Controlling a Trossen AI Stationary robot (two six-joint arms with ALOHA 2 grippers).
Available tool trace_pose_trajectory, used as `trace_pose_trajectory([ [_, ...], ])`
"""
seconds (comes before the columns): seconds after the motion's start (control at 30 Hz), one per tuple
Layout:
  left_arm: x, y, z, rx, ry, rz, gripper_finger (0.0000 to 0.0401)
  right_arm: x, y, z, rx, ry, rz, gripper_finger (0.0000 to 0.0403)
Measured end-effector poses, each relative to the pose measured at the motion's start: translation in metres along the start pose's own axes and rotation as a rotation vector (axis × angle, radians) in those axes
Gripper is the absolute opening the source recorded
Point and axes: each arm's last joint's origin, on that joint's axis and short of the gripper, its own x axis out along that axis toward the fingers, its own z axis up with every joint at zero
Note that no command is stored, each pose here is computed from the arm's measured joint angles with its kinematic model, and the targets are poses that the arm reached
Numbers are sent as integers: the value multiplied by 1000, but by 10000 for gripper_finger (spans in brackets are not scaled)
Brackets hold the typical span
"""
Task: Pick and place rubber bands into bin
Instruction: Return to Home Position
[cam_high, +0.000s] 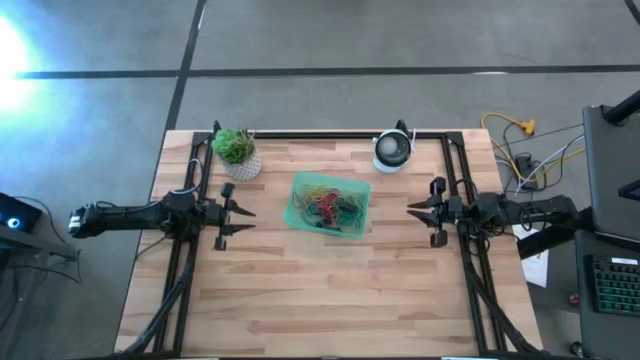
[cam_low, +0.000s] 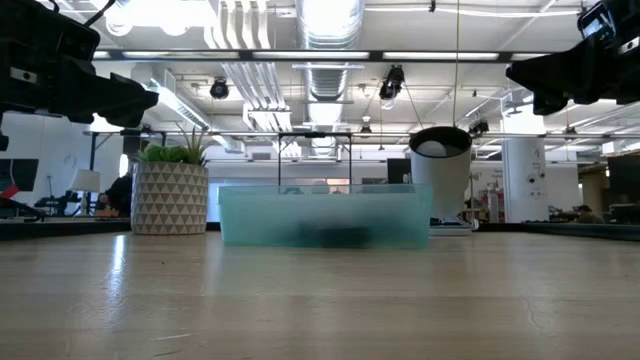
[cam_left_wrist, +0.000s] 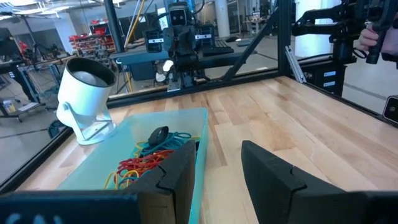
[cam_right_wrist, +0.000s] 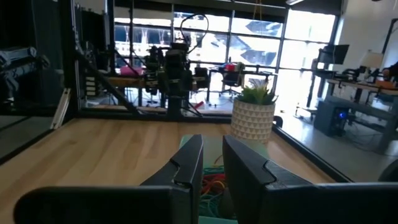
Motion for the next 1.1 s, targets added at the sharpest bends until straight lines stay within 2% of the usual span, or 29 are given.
trace_pose_trajectory([
  [0.13, 0, 0, 0, -3, 3, 0, 116, 0, 0, 0, -4, 0, 0, 57],
  [0.33, 0, 1, -1, -131, 10, 28, 116, 0, 0, 0, -1, 0, 0, 57],
  [1.1, 1, 1, -1, -132, 13, 29, 116, 0, 0, 0, 0, 0, -1, 57],
])
